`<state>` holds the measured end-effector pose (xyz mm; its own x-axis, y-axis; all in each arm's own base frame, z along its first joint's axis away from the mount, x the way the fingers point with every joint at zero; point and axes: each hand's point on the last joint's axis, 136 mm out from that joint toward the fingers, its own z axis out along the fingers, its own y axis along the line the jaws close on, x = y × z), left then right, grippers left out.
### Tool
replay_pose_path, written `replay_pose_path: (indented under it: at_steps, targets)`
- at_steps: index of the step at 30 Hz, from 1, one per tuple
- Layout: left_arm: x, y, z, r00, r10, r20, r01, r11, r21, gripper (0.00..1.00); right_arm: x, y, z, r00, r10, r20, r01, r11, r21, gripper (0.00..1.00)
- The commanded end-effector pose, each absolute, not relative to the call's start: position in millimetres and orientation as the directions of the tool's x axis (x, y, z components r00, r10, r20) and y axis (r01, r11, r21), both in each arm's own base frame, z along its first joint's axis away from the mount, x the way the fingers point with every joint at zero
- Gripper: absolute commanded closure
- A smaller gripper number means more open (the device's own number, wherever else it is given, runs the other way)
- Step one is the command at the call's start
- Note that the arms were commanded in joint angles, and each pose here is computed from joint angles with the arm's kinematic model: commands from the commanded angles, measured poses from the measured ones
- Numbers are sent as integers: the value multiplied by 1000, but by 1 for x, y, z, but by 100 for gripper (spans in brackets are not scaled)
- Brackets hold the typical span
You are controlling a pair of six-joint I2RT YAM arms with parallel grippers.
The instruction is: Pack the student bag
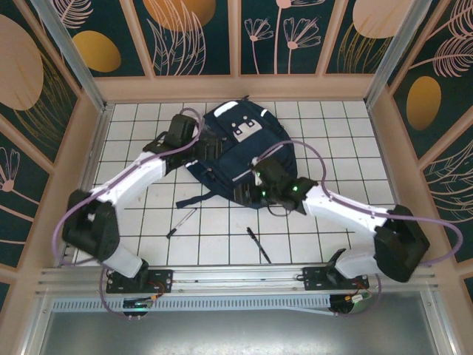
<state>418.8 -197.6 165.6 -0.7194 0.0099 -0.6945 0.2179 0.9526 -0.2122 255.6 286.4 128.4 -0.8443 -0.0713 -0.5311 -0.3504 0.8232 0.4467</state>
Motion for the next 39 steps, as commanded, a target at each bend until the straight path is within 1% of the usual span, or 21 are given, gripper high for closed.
replay_pose_path:
  at_steps: [1, 3, 5, 7, 9, 12, 15, 18, 20, 22, 24, 26, 27, 29, 31, 32, 33, 35, 37, 39]
  targets:
    - [476, -202, 181, -617, 19, -787, 242, 956, -167, 1, 301, 283, 115, -814, 2, -581, -317, 837, 446, 41]
    - [498, -209, 163, -611, 100, -786, 284, 954, -100, 1, 318, 275, 101, -828, 39, -559, -270, 846, 459, 46]
    - [511, -208, 137, -631, 154, -761, 282, 959, -40, 1, 334, 255, 88, -836, 73, -543, -209, 873, 440, 49]
    - [511, -204, 107, -679, 183, -711, 271, 962, -11, 2, 349, 232, 78, -825, 95, -557, -169, 899, 404, 54]
    - [498, -205, 88, -724, 182, -666, 279, 959, -41, 3, 370, 207, 73, -823, 143, -549, -127, 896, 425, 57]
    - [463, -208, 76, -758, 144, -636, 299, 943, -143, 4, 403, 187, 78, -801, 168, -575, -143, 879, 455, 59]
    - [426, -210, 78, -775, 120, -621, 323, 919, -225, 7, 434, 178, 84, -789, 160, -594, -168, 872, 459, 58]
    - [397, -213, 88, -757, 179, -628, 401, 886, -231, 9, 452, 172, 99, -783, 219, -582, -154, 838, 523, 57]
    - [380, -222, 120, -687, 244, -684, 513, 830, -220, 12, 453, 163, 115, -766, 268, -584, -116, 836, 537, 54]
    - [373, -227, 147, -600, 303, -740, 594, 789, -158, 13, 442, 160, 128, -758, 291, -583, -106, 828, 550, 51]
    - [372, -224, 175, -491, 346, -800, 644, 763, -66, 14, 421, 165, 135, -769, 282, -573, -112, 824, 556, 50]
    - [368, -226, 197, -330, 434, -838, 722, 688, 72, 13, 394, 177, 135, -797, 256, -547, -113, 826, 552, 49]
    - [365, -228, 200, -262, 478, -838, 753, 644, 132, 12, 382, 189, 134, -810, 247, -531, -119, 818, 562, 49]
    - [370, -227, 190, -144, 579, -803, 777, 569, 271, 12, 355, 229, 135, -840, 224, -495, -153, 777, 611, 48]
    - [388, -220, 166, -118, 678, -726, 756, 536, 377, 13, 344, 253, 134, -854, 254, -453, -112, 762, 638, 48]
    - [392, -218, 152, -100, 727, -679, 768, 490, 411, 12, 340, 263, 134, -859, 281, -427, -88, 742, 665, 48]
    - [393, -219, 139, -77, 766, -638, 787, 440, 432, 12, 336, 271, 132, -863, 290, -412, -79, 729, 680, 49]
    - [395, -225, 121, 2, 816, -577, 825, 325, 462, 11, 334, 274, 118, -871, 290, -397, -53, 747, 663, 50]
    - [400, -231, 111, 46, 834, -550, 843, 263, 470, 11, 335, 268, 103, -884, 274, -379, -31, 774, 632, 51]
    - [410, -232, 92, 53, 862, -504, 848, 227, 478, 11, 335, 260, 95, -887, 253, -385, -38, 792, 609, 52]
